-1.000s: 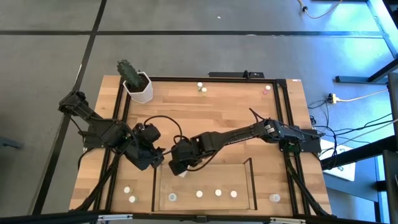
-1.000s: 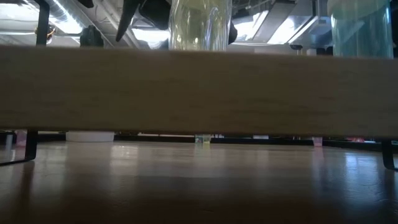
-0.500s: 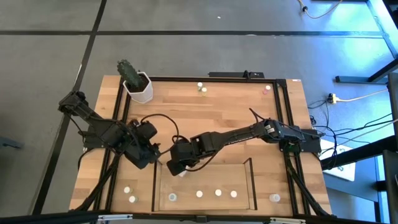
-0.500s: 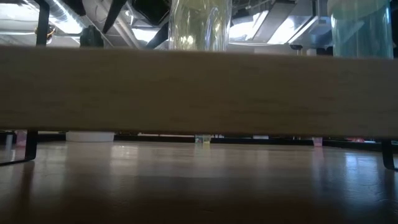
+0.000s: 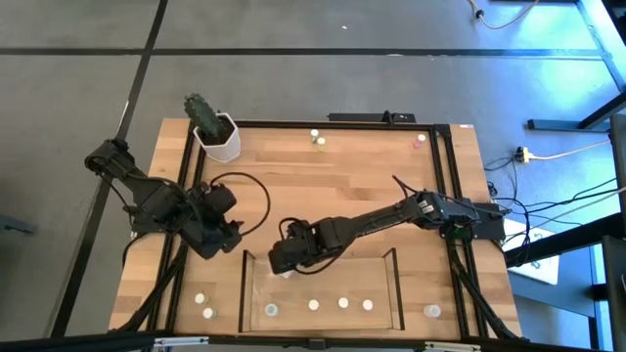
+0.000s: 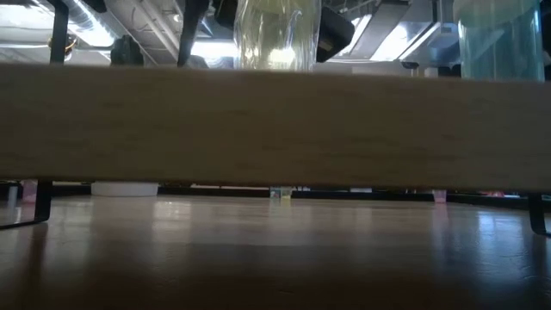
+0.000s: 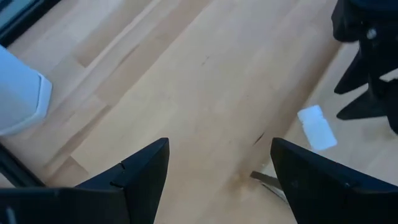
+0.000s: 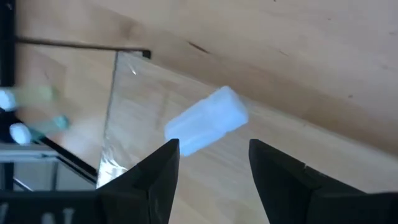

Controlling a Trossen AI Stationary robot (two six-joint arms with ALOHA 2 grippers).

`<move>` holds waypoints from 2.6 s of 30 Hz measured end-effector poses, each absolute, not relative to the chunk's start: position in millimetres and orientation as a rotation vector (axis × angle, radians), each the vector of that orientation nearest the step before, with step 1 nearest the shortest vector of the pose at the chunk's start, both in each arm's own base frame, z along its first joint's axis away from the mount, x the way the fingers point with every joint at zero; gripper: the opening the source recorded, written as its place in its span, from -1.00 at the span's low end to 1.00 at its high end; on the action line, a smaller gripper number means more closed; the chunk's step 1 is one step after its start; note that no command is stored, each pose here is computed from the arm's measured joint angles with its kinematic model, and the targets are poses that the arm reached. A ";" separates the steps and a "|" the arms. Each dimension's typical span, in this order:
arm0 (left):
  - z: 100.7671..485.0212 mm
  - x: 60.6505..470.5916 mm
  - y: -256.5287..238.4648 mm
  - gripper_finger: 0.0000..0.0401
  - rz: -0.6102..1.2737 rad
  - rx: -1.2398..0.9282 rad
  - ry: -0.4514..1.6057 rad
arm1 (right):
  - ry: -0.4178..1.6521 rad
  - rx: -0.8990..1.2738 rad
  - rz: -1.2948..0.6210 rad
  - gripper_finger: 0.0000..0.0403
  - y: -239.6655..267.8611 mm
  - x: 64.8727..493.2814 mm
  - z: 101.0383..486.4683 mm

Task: Pick and place medicine bottles onto shelf by color
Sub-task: Put the top white pill bottle on the shelf aligned with the other white pill bottle

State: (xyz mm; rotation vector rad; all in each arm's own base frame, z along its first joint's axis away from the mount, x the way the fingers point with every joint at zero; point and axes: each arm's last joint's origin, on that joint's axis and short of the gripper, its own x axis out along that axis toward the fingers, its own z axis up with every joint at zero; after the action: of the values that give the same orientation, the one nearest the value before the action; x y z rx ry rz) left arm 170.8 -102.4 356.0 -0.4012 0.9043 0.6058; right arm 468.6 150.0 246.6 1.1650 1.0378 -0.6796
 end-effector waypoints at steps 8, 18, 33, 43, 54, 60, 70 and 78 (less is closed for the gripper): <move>355.7 171.3 -102.7 0.37 0.555 -0.305 0.933 | 1.006 1.192 -0.693 -0.03 149.0 470.4 247.2; 355.8 171.3 -102.7 0.37 0.553 -0.303 0.933 | 0.927 1.174 -0.709 -0.03 148.0 473.2 248.6; 355.7 171.4 -102.8 0.37 0.553 -0.302 0.933 | 0.790 1.341 -1.013 -0.03 137.5 458.7 269.0; 355.6 171.8 -102.9 0.37 0.553 -0.304 0.932 | 0.729 1.657 -1.110 -0.03 125.2 466.4 270.0; 355.7 171.9 -103.0 0.37 0.552 -0.306 0.930 | 0.764 1.861 -1.167 -0.03 122.9 469.1 270.0; 355.7 171.9 -103.0 0.37 0.552 -0.306 0.930 | 0.775 1.909 -1.192 -0.03 123.4 469.2 269.3; 355.7 171.9 -103.0 0.37 0.552 -0.306 0.930 | 0.895 1.945 -1.194 -0.03 121.2 477.4 253.3; 355.8 171.8 -102.9 0.37 0.552 -0.306 0.930 | 0.908 1.960 -1.178 -0.03 119.9 479.1 253.3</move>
State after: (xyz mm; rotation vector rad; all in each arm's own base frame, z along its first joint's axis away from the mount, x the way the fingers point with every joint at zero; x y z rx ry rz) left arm 171.8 -102.9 355.8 -0.3064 0.9299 0.5517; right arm 479.1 119.9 253.3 1.9602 0.9080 -1.1779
